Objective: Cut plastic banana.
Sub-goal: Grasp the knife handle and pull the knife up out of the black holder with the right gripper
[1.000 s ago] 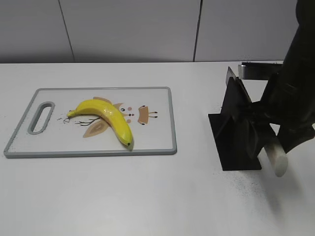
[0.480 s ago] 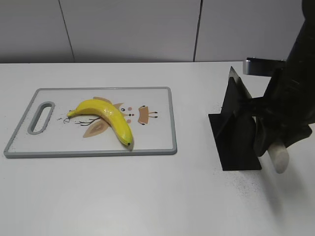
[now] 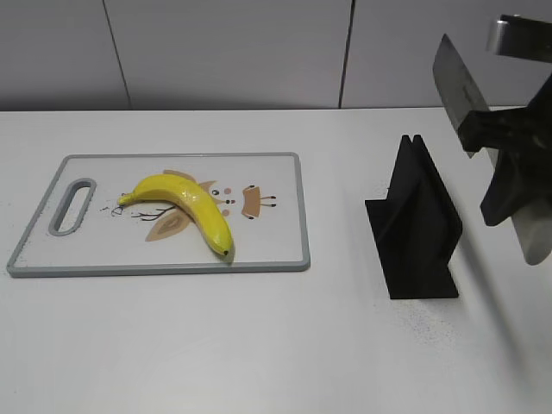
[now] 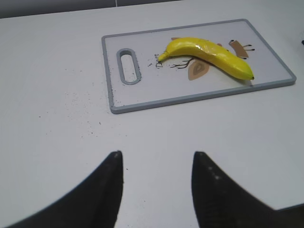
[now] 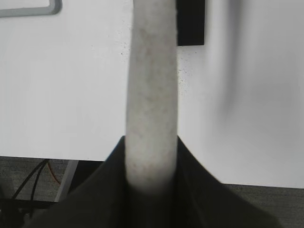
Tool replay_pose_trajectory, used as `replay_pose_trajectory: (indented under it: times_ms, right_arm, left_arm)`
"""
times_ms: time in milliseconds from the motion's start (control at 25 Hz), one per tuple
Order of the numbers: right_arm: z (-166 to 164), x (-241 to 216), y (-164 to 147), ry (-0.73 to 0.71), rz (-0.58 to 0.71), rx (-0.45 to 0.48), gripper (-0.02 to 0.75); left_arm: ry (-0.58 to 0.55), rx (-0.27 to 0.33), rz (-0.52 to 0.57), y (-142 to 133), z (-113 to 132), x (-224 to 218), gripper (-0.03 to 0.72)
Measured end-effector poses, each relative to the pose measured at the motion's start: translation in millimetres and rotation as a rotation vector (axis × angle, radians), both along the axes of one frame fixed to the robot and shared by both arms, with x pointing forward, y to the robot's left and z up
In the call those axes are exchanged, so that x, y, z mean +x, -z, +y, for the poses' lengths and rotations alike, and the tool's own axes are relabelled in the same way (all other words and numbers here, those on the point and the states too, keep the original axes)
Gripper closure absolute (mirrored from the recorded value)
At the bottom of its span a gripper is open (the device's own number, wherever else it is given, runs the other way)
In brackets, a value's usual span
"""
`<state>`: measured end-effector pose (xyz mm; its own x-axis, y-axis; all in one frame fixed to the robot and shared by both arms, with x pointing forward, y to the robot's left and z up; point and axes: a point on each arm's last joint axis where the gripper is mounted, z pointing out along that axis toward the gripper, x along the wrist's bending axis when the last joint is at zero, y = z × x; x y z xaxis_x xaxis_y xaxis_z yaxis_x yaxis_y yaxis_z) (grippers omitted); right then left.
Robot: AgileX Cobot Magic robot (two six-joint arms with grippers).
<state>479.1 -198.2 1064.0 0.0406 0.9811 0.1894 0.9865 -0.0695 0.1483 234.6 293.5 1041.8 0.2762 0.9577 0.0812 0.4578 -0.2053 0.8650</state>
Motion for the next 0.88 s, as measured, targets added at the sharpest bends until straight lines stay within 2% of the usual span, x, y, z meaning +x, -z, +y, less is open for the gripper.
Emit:
replay_pose_trajectory:
  times_ms: [120, 240, 440, 720, 880]
  right_arm:
    - [-3, -9, -12, -0.029, -0.031, 0.004, 0.577]
    - [-5, -13, -20, -0.122, -0.037, -0.016, 0.577]
    - [-5, -1, -49, -0.332, -0.184, -0.09, 0.577]
    - [6, 38, -78, -0.645, -0.339, -0.198, 0.577]
    - [15, 67, -87, -0.806, -0.405, -0.259, 0.577]
  left_arm:
    - [0.0, 0.0, 0.0, 0, 0, 0, 0.227]
    - [0.006, 0.01, -0.005, -1, 0, 0, 0.227]
    - [0.039, 0.046, -0.06, -22, -1, -1, 0.227]
    - [0.26, 0.082, 0.055, -48, -21, 40, 0.225]
    - [0.355, 0.169, 0.067, -74, -28, 71, 0.218]
